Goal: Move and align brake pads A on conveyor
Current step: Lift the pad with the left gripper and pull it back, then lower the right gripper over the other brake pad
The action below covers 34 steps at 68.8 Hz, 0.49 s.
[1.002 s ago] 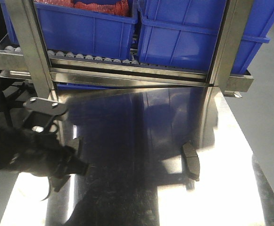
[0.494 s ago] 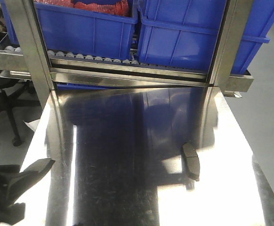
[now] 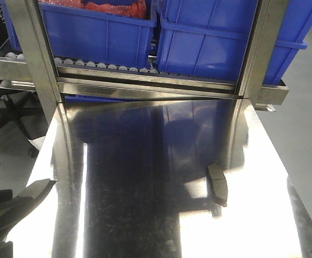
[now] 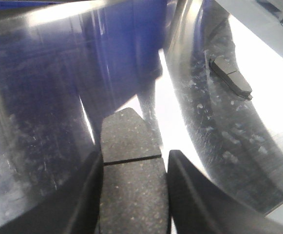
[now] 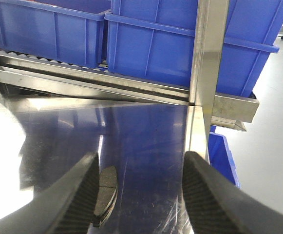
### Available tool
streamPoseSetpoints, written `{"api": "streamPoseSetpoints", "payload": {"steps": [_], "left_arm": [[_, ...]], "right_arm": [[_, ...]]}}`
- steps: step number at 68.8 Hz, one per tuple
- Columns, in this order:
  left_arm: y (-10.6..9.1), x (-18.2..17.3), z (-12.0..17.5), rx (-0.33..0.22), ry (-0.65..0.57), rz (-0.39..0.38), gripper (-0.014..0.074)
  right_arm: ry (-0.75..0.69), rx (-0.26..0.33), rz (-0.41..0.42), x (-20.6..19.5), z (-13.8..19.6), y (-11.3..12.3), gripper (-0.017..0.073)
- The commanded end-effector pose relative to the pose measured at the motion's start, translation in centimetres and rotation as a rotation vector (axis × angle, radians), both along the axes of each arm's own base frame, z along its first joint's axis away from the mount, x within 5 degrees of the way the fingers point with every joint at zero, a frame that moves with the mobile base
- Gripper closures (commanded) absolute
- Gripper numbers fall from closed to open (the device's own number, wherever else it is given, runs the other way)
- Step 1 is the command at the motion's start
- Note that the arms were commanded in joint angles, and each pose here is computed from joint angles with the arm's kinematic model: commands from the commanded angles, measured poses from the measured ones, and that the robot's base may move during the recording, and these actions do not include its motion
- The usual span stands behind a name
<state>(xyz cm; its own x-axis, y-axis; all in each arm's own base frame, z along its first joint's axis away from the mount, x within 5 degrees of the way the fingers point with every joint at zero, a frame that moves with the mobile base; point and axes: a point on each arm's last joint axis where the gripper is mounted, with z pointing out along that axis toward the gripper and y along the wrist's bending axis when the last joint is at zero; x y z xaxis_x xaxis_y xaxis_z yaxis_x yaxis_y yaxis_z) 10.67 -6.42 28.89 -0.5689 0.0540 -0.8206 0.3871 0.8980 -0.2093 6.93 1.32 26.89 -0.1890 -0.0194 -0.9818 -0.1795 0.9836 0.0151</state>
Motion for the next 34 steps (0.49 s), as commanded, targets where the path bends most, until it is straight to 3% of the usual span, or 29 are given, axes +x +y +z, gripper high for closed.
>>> {"api": "streamPoseSetpoints", "payload": {"steps": [1,34], "left_arm": [[-0.30,0.36,1.80,-0.075,-0.111,-0.001,0.0601],[-0.29,0.36,1.79,-0.075,-0.110,-0.001,0.0601]], "right_arm": [[-0.089,0.007,-0.003,0.12,1.49,-0.02,0.0189],[-0.090,0.007,-0.003,0.12,1.50,-0.02,0.0189]]}}
